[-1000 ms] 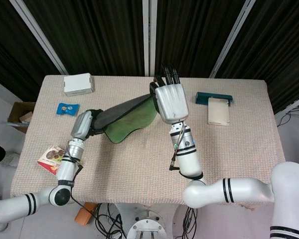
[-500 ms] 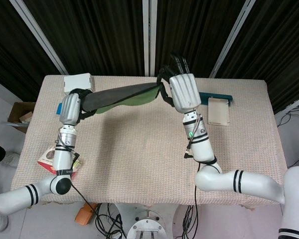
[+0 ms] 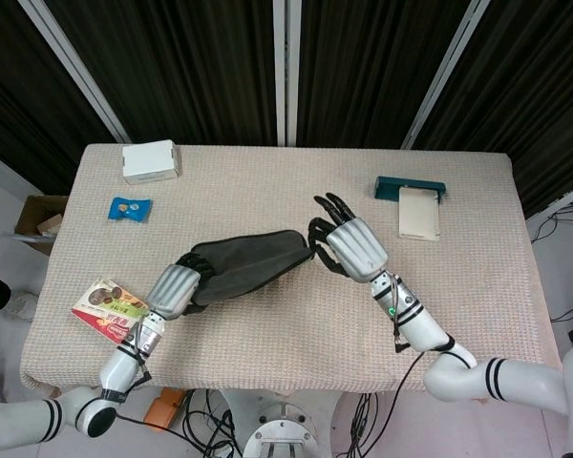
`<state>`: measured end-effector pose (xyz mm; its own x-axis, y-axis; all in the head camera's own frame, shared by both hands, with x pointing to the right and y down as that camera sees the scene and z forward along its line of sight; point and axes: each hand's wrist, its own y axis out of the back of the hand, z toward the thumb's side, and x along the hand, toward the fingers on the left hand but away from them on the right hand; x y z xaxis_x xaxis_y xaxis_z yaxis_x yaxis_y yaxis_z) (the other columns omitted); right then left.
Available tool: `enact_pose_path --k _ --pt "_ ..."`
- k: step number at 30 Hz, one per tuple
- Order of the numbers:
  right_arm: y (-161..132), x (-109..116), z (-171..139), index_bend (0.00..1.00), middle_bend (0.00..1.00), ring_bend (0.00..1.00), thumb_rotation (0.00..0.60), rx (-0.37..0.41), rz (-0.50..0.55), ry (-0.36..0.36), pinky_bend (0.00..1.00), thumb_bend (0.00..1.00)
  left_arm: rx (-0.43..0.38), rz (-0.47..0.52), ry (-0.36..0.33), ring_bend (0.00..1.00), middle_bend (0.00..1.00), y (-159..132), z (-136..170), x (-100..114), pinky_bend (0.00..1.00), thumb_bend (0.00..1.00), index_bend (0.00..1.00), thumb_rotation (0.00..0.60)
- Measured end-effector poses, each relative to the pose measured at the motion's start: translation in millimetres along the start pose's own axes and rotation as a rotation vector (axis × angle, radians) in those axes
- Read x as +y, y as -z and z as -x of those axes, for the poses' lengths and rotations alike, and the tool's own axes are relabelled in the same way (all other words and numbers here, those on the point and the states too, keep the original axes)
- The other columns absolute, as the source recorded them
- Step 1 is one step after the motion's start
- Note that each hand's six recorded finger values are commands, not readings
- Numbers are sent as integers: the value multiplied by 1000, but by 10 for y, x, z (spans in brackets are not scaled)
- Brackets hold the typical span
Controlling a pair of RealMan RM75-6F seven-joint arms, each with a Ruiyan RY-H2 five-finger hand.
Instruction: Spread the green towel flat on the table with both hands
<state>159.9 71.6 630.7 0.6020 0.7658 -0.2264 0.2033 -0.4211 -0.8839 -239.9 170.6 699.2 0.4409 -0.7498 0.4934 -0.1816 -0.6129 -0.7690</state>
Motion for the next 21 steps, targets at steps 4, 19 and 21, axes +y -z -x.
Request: enact_pose_path --k 4,19,21 --pt "-41 -114 -193 823 354 52 600 40 -20 -42 0 531 -32 -53 109 171 253 -91 180 -130 164 466 292 600" --pt "-113 -525 -717 787 332 49 600 179 -206 -175 0 520 -77 -101 303 142 178 -289 545 -248 155 248 148 600" --pt "-99 -561 -760 722 302 37 600 185 -236 -185 0 487 -78 -93 309 136 178 -305 569 -208 154 242 139 600"
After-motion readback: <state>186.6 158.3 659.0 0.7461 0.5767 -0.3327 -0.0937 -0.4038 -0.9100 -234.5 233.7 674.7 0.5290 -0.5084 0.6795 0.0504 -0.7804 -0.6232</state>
